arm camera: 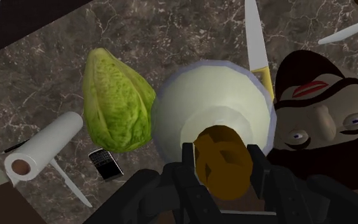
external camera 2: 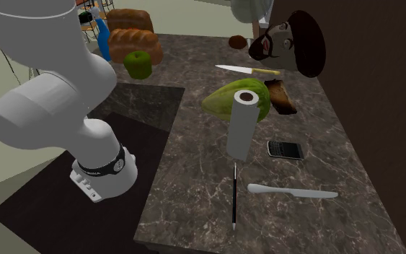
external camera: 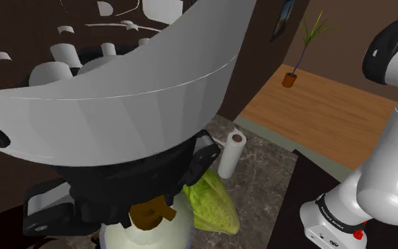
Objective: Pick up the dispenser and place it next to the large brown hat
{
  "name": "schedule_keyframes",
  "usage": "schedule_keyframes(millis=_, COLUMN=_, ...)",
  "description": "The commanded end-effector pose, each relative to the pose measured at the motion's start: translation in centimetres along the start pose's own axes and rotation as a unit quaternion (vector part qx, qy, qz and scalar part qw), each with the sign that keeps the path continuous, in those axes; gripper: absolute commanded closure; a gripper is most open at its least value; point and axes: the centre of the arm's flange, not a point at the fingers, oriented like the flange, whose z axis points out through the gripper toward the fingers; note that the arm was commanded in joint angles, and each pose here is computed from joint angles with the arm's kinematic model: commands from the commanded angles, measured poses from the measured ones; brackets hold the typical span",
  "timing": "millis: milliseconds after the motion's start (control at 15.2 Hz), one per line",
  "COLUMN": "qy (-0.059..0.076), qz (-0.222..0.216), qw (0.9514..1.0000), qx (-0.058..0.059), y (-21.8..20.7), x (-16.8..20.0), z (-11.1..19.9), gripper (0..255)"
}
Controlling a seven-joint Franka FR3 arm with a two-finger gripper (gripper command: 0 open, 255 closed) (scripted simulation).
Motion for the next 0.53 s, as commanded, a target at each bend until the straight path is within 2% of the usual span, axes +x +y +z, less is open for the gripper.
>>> schedule_keyframes(millis=0, qy=-0.002, qz=0.000, qw=1.0000, qx=0.001, y=0.0, x=-0.1, z=1.0, gripper=255)
schedule_keyframes(millis=462, qy=-0.002, qz=0.000, qw=1.0000, qx=0.001, y=0.1, x=-0.4, z=4.6, gripper=255)
